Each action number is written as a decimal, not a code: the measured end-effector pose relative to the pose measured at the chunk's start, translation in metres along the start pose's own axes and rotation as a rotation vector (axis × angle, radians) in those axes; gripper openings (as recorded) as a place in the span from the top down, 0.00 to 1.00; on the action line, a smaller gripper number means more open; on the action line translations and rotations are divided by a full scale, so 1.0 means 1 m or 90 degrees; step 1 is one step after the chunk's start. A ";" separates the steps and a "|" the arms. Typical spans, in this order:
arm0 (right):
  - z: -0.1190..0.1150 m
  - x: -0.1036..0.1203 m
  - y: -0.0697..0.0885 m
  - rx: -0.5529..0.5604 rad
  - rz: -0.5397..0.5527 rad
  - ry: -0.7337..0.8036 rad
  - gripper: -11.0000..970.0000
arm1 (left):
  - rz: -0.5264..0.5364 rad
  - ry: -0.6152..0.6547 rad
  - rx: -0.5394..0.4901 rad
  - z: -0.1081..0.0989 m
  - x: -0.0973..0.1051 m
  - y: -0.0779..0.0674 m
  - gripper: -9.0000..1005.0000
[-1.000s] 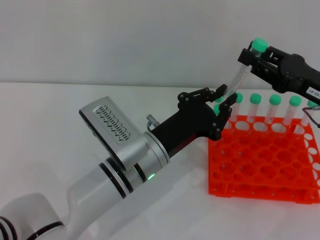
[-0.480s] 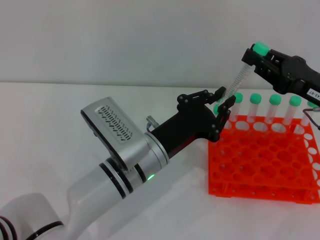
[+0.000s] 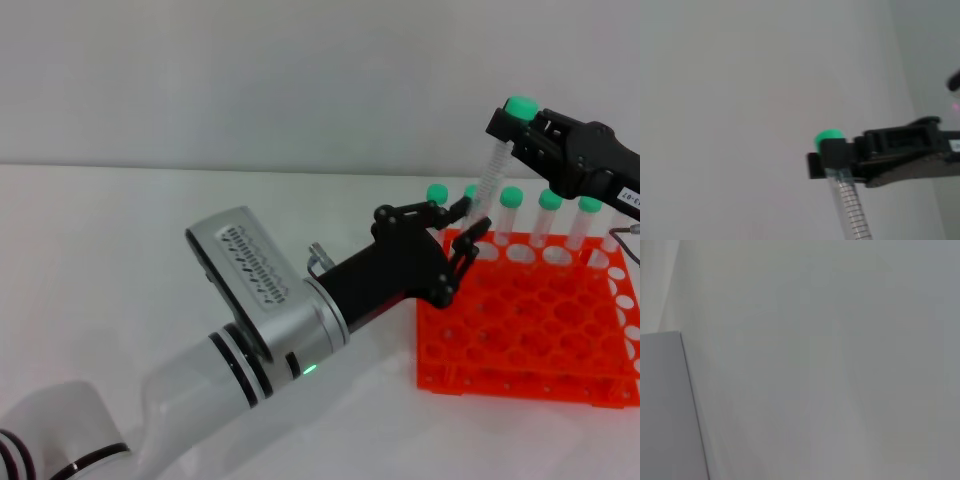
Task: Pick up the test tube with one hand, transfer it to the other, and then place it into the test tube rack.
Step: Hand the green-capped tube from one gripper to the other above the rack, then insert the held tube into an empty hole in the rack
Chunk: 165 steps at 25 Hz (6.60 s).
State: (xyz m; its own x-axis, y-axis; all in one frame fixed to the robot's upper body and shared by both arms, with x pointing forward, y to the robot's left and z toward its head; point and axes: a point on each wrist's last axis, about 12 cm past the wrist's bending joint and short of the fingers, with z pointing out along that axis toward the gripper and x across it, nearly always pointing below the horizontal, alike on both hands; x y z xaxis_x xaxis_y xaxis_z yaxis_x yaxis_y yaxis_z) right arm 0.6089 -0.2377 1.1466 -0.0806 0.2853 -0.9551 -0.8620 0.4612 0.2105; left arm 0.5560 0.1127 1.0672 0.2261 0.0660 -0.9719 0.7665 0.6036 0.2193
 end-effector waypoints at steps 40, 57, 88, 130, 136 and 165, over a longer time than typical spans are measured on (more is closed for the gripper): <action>0.024 0.065 0.003 0.201 -0.170 0.117 0.77 | -0.208 -0.024 -0.575 -0.159 0.042 0.061 0.19; 0.022 0.072 0.005 0.249 -0.126 0.093 0.77 | -0.248 0.006 -0.568 -0.153 0.049 0.061 0.20; 0.036 0.085 0.021 0.309 -0.093 0.054 0.77 | -0.248 0.023 -0.571 -0.158 0.053 0.061 0.20; 0.045 0.086 0.016 0.352 -0.109 0.071 0.77 | -0.244 0.035 -0.569 -0.159 0.054 0.062 0.20; 0.044 0.088 0.014 0.358 -0.108 0.086 0.77 | -0.244 0.034 -0.568 -0.158 0.054 0.063 0.20; 0.016 0.108 0.034 0.337 -0.101 0.088 0.66 | -0.239 0.030 -0.568 -0.159 0.053 0.064 0.20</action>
State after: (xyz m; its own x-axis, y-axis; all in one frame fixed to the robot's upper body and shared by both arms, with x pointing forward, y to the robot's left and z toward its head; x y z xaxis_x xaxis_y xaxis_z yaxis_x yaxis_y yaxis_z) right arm 0.5787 -0.1778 1.0544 -0.0661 0.0813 -0.9945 -0.5033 0.8579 0.1036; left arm 0.5215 0.2810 1.0162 0.0206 -0.2346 -0.9719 0.0419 0.9714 -0.2336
